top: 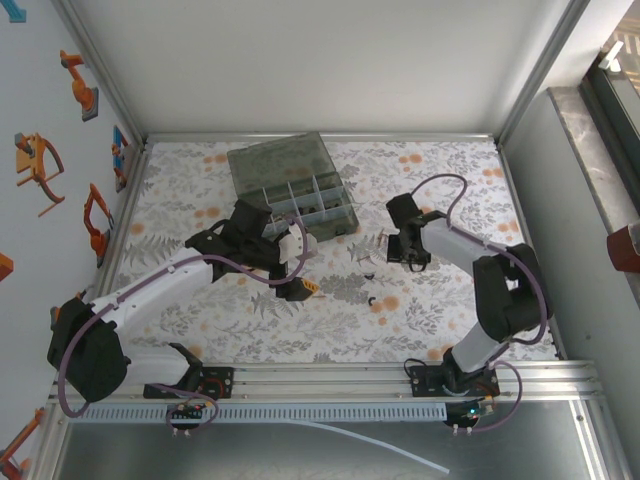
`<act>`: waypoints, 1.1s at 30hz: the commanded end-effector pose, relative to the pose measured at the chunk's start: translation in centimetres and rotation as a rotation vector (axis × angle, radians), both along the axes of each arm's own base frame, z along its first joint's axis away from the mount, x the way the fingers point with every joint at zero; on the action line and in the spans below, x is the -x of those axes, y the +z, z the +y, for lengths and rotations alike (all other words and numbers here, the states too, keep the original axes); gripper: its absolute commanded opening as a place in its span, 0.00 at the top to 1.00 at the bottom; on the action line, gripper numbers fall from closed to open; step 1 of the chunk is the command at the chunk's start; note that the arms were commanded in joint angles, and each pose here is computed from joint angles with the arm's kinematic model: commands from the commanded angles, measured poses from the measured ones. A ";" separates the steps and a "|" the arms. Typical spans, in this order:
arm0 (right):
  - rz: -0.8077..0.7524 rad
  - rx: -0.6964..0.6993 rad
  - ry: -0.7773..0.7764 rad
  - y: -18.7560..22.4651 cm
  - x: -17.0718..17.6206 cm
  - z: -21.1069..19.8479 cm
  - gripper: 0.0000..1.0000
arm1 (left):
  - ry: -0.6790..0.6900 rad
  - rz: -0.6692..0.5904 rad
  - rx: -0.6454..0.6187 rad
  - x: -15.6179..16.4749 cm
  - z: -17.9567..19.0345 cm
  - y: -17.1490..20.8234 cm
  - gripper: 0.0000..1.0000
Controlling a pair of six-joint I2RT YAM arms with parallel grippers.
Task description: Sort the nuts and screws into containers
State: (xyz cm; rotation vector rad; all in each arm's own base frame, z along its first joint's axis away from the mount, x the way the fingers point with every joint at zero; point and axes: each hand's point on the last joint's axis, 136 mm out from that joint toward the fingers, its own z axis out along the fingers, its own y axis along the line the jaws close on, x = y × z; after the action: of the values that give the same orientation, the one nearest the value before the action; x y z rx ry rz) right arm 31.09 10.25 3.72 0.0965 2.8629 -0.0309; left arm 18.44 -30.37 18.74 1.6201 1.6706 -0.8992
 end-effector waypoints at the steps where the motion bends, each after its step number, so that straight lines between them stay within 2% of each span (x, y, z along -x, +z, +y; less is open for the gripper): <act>1: 0.008 -0.042 0.072 -0.6 -0.8 1.3 0.50 | -0.018 0.012 0.011 0.3 -0.3 0.5 0.03; 14: 0.050 -0.073 0.109 -1.7 0.0 1.9 0.52 | -0.019 0.011 0.001 0.2 -0.2 0.4 0.03; 25: 0.091 -0.057 0.111 -2.6 -0.1 1.9 0.79 | -0.017 0.008 -0.007 0.2 -0.1 0.3 0.03; 28: 0.104 -0.058 0.107 -2.8 0.0 1.9 0.89 | -0.017 0.011 -0.009 0.1 -0.2 0.2 0.03; 33: 0.104 -0.079 0.115 -2.1 0.2 2.2 0.94 | -0.017 0.013 -0.012 0.1 -0.1 0.1 0.03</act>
State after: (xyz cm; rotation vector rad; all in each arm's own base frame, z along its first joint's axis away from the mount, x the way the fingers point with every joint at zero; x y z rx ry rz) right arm 31.96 12.48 1.93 -0.0566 2.9123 0.0863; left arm 18.41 -30.22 18.06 1.6272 1.7020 -0.8997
